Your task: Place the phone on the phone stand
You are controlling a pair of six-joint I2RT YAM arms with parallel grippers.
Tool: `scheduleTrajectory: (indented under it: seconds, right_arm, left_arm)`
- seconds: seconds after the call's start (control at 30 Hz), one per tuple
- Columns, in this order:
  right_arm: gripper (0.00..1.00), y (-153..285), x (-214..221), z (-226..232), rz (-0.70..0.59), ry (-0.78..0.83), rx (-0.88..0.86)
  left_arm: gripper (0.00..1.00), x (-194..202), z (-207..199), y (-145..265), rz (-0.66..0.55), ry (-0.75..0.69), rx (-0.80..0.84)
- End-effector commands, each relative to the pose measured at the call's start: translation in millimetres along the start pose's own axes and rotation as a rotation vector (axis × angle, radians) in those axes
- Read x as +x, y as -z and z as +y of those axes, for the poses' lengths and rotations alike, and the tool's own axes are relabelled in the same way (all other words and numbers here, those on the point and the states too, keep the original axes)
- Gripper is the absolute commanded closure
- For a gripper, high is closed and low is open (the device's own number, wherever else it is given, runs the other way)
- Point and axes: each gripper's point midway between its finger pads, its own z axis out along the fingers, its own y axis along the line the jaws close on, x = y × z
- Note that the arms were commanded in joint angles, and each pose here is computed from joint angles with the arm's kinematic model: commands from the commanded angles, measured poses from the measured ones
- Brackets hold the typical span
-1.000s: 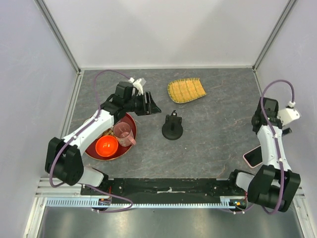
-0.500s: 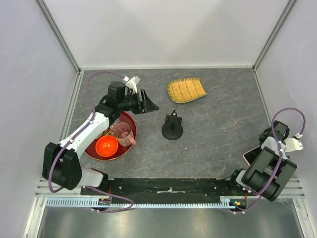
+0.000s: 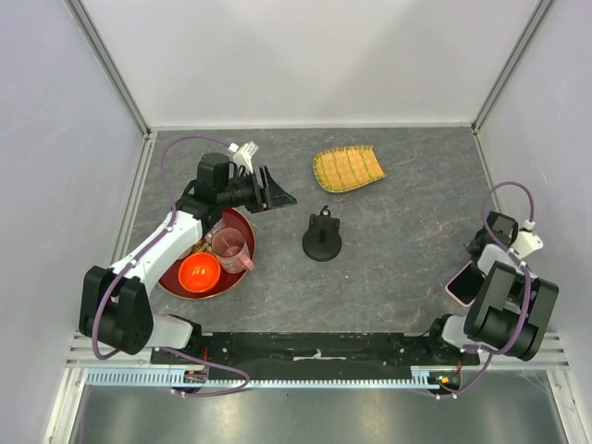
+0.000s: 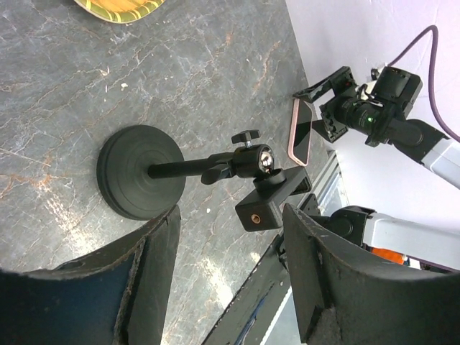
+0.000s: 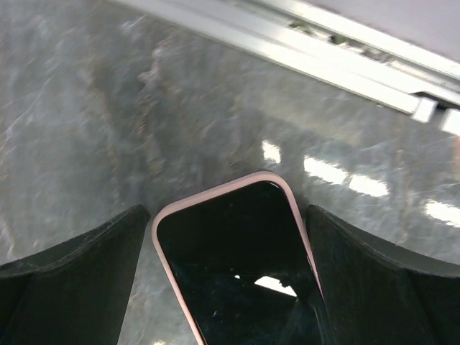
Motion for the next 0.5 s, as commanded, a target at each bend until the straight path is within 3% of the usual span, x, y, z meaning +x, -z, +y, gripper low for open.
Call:
scheduleTrajectory:
  seconds: [0.0, 0.13, 0.27, 0.47]
  right_arm:
    - [0.02, 14.6, 66.0, 24.3, 0.252, 0.025, -0.093]
    - [0.07, 19.8, 74.7, 59.3, 0.272, 0.169, -0.181]
    - [0.07, 45.2, 121.5, 112.3, 0.348, 0.494, -0.293]
    - [0.05, 78.4, 161.6, 153.8, 0.416, 0.617, -0.474]
  left_arm:
    - [0.34, -9.2, -14.2, 6.6, -0.031, -0.009, 0.056]
    - [0.34, -8.6, -12.5, 5.5, -0.026, -0.001, 0.058]
    - [0.35, -8.1, -11.2, 4.8, -0.026, 0.003, 0.060]
    - [0.35, -8.1, -4.4, 3.0, -0.024, 0.002, 0.038]
